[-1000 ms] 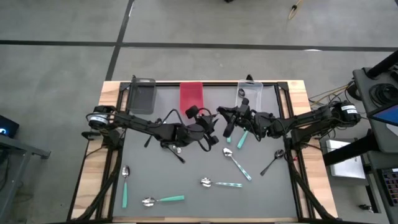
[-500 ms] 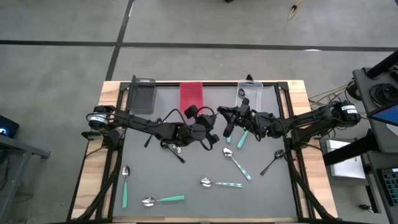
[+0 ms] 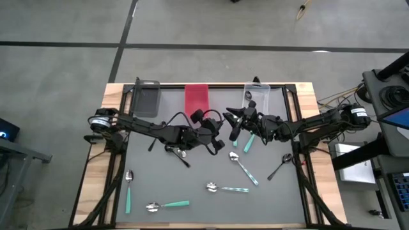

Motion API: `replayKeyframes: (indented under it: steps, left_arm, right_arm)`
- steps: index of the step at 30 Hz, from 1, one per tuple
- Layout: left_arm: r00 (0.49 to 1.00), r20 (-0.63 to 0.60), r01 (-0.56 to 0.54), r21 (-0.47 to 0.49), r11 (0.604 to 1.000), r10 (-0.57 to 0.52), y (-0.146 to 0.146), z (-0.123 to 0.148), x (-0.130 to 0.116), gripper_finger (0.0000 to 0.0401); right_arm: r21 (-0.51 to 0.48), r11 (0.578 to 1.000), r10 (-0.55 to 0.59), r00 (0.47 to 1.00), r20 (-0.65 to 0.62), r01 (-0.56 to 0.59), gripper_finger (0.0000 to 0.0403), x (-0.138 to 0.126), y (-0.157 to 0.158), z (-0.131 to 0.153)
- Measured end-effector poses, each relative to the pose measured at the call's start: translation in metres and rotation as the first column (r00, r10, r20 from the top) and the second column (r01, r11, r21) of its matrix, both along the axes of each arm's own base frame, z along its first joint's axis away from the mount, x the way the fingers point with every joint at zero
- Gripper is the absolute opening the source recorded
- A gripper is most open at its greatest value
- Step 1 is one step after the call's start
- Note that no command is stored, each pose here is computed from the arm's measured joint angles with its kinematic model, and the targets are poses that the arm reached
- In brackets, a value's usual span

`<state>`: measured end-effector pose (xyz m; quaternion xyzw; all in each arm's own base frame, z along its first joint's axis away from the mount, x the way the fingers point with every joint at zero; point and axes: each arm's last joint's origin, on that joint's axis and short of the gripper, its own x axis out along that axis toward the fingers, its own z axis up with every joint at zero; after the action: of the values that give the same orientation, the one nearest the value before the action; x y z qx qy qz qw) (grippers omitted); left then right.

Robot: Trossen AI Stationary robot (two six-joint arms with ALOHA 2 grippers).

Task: Sort silverware by color (type)
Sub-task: Put the blue patterned spoon into the black bin

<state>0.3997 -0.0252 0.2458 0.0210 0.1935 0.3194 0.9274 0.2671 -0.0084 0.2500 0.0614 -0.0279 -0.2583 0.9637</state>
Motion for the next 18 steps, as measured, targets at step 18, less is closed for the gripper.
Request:
replayKeyframes:
  steps: [18]
  left_arm:
    - [0.958,-0.227,-0.203,-0.102,0.974,0.175,0.049,0.033,-0.063,0.0008]
  right_arm:
    - [-0.017,0.997,-0.079,0.995,-0.055,0.078,0.0185,-0.011,-0.002,0.005]
